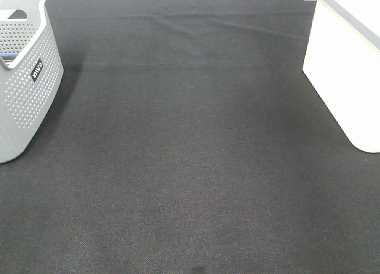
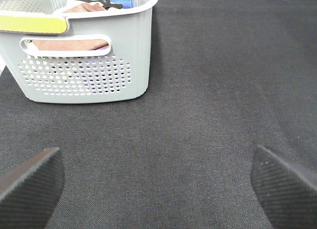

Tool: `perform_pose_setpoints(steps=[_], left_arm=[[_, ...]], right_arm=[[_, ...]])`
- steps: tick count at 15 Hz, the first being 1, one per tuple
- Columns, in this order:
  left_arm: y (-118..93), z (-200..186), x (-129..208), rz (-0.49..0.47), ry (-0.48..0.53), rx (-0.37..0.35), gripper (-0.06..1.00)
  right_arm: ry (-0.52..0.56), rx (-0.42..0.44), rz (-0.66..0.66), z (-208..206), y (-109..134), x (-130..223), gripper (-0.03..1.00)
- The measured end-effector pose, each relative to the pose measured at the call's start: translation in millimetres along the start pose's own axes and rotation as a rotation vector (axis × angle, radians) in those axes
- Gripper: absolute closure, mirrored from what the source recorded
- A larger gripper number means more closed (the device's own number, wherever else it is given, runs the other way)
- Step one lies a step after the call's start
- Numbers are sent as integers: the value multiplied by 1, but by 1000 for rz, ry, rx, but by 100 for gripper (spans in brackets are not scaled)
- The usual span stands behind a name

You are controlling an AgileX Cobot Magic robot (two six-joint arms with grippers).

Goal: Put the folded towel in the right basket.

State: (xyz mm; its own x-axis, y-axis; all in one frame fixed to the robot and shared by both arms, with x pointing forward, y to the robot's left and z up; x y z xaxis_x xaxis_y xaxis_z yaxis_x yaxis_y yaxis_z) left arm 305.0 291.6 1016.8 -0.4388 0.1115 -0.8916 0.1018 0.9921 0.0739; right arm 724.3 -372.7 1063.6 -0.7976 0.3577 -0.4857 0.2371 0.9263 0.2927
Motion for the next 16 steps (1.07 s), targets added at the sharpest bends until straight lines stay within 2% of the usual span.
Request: perform_pose_setpoints(steps=[3,5,7,8,10,12,14,15,16], left_arm=[[0,0,0,0,0,0,-2],[0,0,0,0,0,0,-2],[0,0,0,0,0,0,-2],[0,0,0,0,0,0,-2],[0,0,0,0,0,0,-2],[0,0,0,0,0,0,-2],[0,0,0,0,0,0,-2],[0,0,0,0,0,0,-2],[0,0,0,0,0,0,-2]], right_arm=[[-48,-52,-56,-29,36,2,27],[-73,-85,-149,-48,83,14,27],[-100,-120,-210,-69,115,25,27],[-100,-120,-210,-69,115,25,27],[-130,-135,-264,-93,136,37,27],[-128,-126,-260,-110,134,52,27],[-97,-88,-260,-122,119,77,27],[-79,-72,-261,-129,110,93,27],[-27,-47,-258,-131,94,125,27]])
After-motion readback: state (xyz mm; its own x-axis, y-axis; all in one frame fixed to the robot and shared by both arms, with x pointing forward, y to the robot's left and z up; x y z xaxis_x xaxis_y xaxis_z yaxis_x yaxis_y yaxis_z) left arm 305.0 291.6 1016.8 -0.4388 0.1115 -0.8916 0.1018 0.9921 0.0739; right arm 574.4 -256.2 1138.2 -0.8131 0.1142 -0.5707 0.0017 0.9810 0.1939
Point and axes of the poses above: a point on each arm's last joint axis where the gripper is mounted, z pointing out along that axis toward the gripper, y along the wrist's bending axis when the last joint is at zero, x = y × z, the point moved 8 cm from there along z, pointing out along that axis toward the gripper, and after that the axes turned 9 degrees about z, right-handed, at the moved point
